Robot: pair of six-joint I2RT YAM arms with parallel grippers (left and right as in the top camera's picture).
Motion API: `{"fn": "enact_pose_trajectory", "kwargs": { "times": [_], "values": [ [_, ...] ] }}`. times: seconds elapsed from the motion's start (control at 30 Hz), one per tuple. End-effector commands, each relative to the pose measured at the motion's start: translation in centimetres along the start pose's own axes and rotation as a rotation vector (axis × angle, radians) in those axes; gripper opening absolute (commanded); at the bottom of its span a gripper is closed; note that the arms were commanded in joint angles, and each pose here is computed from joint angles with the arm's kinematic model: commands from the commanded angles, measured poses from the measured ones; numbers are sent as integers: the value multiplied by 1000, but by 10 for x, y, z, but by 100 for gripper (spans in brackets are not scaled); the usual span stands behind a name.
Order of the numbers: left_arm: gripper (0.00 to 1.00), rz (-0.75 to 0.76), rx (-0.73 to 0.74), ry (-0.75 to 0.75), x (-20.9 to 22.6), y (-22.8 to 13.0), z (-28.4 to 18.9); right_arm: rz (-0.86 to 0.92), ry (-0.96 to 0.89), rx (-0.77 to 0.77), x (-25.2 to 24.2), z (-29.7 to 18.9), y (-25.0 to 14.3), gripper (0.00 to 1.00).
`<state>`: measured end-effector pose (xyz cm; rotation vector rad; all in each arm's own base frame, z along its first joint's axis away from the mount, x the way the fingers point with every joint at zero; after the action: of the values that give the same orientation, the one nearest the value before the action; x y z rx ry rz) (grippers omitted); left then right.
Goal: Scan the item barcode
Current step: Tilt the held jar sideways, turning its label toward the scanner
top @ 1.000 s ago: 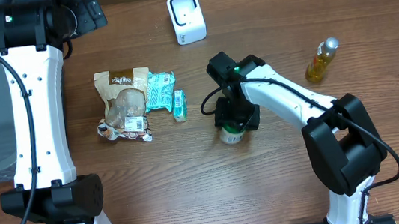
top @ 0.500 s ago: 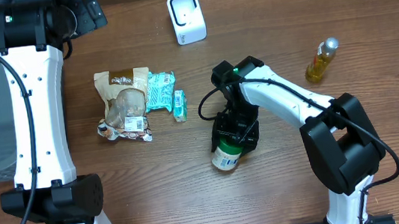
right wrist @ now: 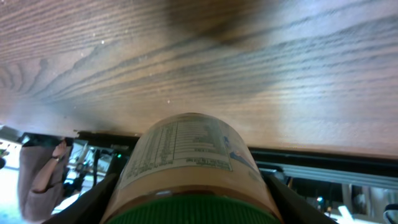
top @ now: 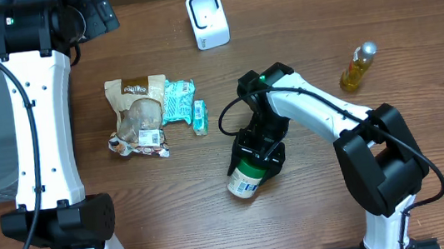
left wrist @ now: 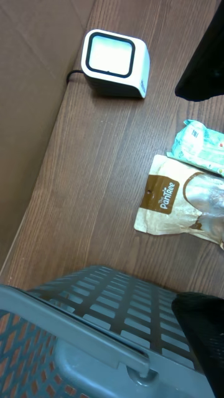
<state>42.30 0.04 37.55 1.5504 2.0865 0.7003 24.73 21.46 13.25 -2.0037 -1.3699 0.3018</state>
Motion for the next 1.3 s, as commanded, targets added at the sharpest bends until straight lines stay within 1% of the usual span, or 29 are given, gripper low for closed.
{"fn": "enact_pose_trajectory", "kwargs": {
  "times": [0.0, 0.23, 0.27, 0.37, 0.47, 1.1, 1.27],
  "values": [
    [99, -7, -26, -5, 0, 4, -8, 12, 49, 78, 5, 2, -8, 46],
    [100, -6, -26, -5, 0, 4, -8, 14, 69, 101, 6, 2, -11, 45],
    [100, -7, -26, -5, 0, 4, -8, 15, 72, 104, 7, 2, -11, 42],
    [100, -7, -25, -5, 0, 4, -8, 21, 87, 129, 8, 1, -14, 41],
    [99, -7, -25, -5, 0, 4, -8, 30, 99, 154, 8, 1, -17, 41],
    [99, -6, -25, -5, 0, 4, -8, 34, 96, 157, 8, 1, -17, 41],
    [100, -7, -26, -5, 0, 4, -8, 54, 92, 182, 6, 0, -21, 41]
  ]
}}
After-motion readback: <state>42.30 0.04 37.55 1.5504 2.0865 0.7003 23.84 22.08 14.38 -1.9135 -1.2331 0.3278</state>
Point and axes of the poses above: each gripper's point midway between its finger pads, its own z axis out along the fingers, its own x axis along the line the jaws close on, y = z × x, the point moved 8 cm from there along -z, back along the fingers, and after that the axes turned 4 degrees about z, right-handed, at the moved point
